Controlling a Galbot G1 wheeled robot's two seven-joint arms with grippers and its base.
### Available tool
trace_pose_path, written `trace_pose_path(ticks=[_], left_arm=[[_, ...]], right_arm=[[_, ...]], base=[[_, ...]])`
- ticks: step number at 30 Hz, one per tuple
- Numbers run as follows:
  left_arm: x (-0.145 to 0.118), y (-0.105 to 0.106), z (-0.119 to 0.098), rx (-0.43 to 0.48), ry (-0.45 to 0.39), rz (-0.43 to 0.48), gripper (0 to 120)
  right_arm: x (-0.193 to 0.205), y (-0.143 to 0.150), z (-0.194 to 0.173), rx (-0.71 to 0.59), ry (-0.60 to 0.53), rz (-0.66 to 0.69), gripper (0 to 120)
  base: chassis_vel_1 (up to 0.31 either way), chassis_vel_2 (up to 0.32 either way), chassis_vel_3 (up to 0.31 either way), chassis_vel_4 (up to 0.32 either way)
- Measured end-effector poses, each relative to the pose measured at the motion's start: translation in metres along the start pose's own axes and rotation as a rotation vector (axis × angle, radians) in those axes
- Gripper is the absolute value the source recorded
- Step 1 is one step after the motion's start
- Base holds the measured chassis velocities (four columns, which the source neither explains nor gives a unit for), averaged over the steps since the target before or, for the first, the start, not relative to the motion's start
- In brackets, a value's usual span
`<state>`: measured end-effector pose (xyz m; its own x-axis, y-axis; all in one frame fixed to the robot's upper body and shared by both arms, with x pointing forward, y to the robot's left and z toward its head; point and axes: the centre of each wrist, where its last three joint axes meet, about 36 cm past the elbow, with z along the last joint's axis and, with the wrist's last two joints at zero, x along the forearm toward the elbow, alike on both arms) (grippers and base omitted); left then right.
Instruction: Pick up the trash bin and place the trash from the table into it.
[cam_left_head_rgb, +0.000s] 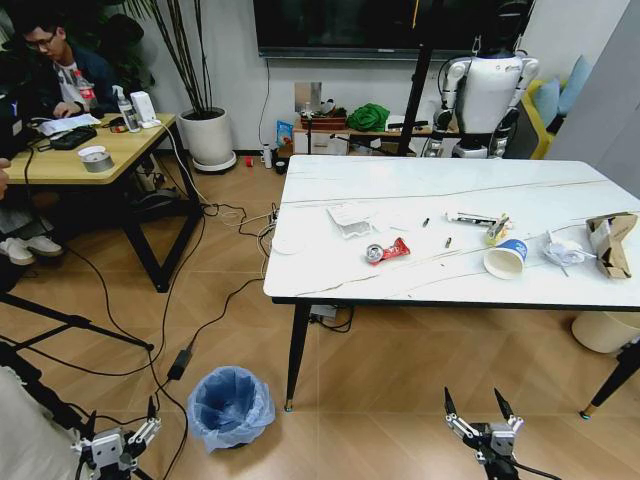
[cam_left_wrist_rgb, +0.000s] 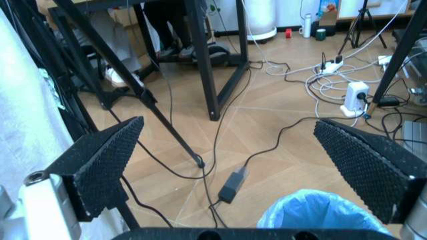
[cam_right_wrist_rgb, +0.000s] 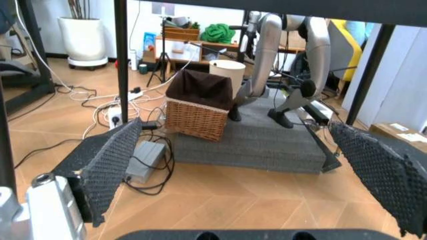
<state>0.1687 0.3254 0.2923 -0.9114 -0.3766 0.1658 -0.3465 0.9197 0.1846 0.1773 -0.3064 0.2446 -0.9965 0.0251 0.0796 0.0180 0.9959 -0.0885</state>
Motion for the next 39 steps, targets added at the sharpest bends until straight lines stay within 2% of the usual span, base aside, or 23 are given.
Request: trace_pose_path(ticks=[9, 17, 30, 39], left_arm=[[0.002, 0.0, -0.004, -0.001, -0.01, 0.02, 100], [0.003, 0.004, -0.005, -0.04, -0.011, 0.095, 100], [0.002, 0.012, -0.01, -0.038, 0.033, 0.135, 100], [0.004, 0.009, -0.01, -0.028, 0.039, 0.147, 100]], right_arm=[[-0.003, -0.014, -0.003, 0.001, -0.013, 0.03, 100], [-0.001, -0.028, -0.004, 0.029, -0.009, 0.017, 100], [0.004, -0.018, -0.008, 0.016, -0.019, 0.016, 100], [0.006, -0.02, -0.011, 0.022, -0.022, 0.022, 100]], base=[[0.0, 0.0, 0.0, 0.0], [0.0, 0.0, 0.0, 0.0], [0.0, 0.0, 0.0, 0.0], [0.0, 0.0, 0.0, 0.0]])
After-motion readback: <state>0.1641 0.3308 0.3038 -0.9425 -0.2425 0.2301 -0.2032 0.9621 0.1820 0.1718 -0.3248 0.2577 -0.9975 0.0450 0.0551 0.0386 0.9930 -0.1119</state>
